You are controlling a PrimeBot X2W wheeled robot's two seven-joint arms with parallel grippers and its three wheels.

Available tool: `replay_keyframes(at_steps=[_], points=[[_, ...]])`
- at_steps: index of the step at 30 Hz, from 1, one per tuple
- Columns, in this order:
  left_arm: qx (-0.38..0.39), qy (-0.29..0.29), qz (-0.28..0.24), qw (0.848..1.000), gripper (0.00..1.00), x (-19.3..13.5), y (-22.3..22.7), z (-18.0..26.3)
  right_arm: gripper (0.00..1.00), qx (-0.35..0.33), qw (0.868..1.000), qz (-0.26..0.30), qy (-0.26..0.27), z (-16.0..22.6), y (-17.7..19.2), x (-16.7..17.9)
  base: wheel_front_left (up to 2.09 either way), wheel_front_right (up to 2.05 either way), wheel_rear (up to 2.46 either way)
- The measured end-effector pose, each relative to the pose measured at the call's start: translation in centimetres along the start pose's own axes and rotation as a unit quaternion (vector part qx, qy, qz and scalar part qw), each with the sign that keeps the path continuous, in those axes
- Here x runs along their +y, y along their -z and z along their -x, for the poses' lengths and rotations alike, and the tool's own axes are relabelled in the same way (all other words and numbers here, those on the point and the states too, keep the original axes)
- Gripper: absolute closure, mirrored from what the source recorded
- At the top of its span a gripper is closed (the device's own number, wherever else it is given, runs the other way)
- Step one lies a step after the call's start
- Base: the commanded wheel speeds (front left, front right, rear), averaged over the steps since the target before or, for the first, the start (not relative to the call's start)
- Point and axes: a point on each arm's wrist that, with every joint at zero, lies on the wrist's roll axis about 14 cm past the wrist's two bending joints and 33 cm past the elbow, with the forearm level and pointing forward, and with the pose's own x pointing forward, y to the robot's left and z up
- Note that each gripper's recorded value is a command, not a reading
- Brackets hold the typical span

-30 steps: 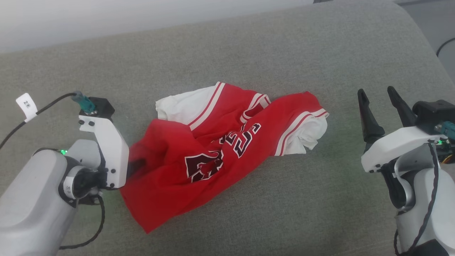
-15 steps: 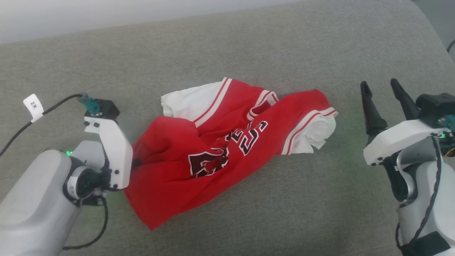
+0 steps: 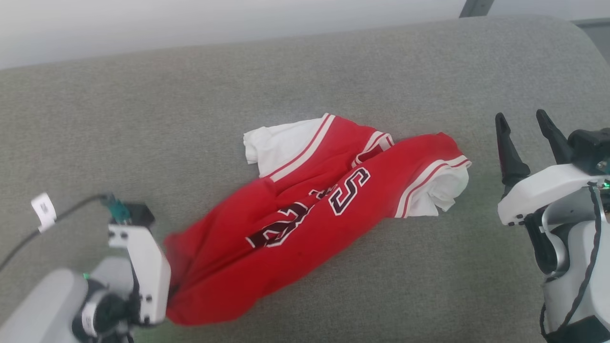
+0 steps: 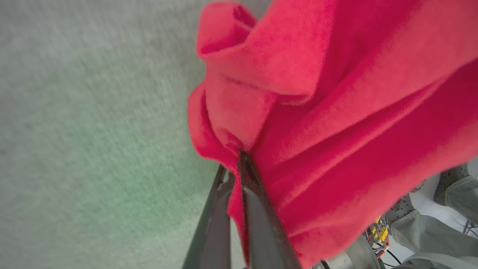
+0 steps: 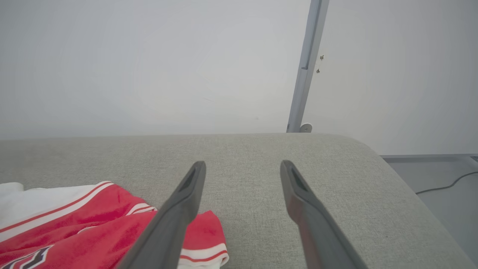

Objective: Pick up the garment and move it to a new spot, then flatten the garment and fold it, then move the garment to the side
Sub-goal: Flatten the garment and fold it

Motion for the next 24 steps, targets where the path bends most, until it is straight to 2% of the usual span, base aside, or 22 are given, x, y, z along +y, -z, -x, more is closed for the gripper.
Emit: replay_keyframes(at_steps=[5, 10, 11, 12, 13, 20, 24], points=[[0.027, 0.000, 0.011, 1.000, 1.00, -0.1, 3.1, 0.2, 0.00, -0.001, 1.000, 0.002, -0.006, 0.1, -0.2, 0.4, 0.00, 0.00, 0.00], [0.017, -0.007, 0.011, 1.000, 1.00, 0.0, 3.3, 0.5, 0.00, 0.000, 1.000, 0.003, -0.011, 0.1, -0.2, 0.8, 0.00, 0.00, 0.00], [0.009, -0.009, 0.006, 1.000, 0.71, -0.1, 3.0, 0.6, 0.00, 0.000, 1.000, 0.003, -0.012, 0.1, -0.2, 0.9, 0.00, 0.00, 0.00], [-0.002, -0.011, -0.001, 1.000, 0.16, -0.1, 2.5, 0.8, 0.00, 0.000, 1.000, 0.004, -0.013, 0.1, -0.2, 1.0, 0.00, 0.00, 0.00], [-0.014, -0.014, -0.005, 1.000, 0.00, 0.0, 1.7, 1.0, 0.00, -0.001, 1.000, 0.004, -0.014, 0.2, -0.3, 1.0, 0.00, 0.00, 0.00], [-0.069, -0.016, -0.058, 0.996, 0.00, -1.6, -3.7, 3.8, 0.00, -0.015, 1.000, 0.003, -0.012, 0.6, -1.1, 0.8, 0.00, 0.00, 0.00], [-0.117, -0.020, -0.099, 0.988, 0.00, -2.6, -7.8, 5.6, 0.00, -0.030, 1.000, 0.000, -0.008, 0.7, -1.8, 0.7, 0.00, 0.00, 0.00]])
